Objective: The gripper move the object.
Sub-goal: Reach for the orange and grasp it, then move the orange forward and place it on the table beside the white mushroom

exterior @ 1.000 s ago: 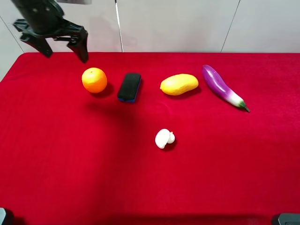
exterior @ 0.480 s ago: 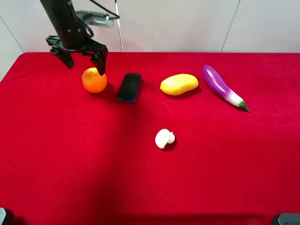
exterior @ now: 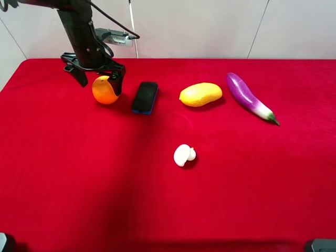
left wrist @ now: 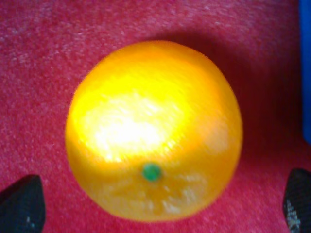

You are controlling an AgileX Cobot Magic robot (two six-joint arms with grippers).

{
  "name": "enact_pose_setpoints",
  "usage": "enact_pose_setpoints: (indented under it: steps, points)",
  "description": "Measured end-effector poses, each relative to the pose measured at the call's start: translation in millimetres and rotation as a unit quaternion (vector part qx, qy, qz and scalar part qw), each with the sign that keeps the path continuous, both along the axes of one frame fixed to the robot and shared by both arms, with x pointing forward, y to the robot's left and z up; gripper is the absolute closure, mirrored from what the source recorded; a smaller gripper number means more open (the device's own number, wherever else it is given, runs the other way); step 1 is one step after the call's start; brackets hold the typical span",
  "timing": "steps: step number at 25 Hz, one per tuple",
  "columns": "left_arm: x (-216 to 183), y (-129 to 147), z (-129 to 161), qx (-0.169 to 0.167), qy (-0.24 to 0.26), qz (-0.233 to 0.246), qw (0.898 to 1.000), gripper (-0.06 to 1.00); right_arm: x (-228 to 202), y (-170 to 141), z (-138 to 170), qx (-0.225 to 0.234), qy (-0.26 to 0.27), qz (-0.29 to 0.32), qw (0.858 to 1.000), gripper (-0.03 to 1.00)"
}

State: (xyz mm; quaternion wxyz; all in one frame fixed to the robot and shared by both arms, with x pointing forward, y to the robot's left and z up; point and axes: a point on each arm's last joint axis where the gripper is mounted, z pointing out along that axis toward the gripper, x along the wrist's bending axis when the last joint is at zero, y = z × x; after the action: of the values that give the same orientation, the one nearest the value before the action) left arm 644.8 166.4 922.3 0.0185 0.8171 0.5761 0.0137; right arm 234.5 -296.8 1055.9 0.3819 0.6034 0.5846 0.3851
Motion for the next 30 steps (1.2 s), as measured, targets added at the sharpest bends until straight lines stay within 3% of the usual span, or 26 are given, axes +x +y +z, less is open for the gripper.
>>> enact_pose_setpoints:
  steps: [11, 14, 20, 30]
  points:
    - [9, -2, -24, 0.001, -0.019, -0.002, 1.0, -0.02, 0, 0, 0, 0.0, 0.0, 0.0, 1.0, 0.27]
    - [10, -2, -30, 0.002, -0.016, -0.002, 1.0, 0.02, 0, 0, 0, 0.0, 0.0, 0.0, 1.0, 0.27]
    - [11, -2, -30, 0.0, -0.021, -0.002, 1.0, 0.21, 0, 0, 0, 0.0, 0.0, 0.0, 1.0, 0.27]
    - [13, -3, -30, -0.006, -0.035, -0.001, 0.999, 0.22, 0, 0, 0, 0.0, 0.0, 0.0, 1.0, 0.27]
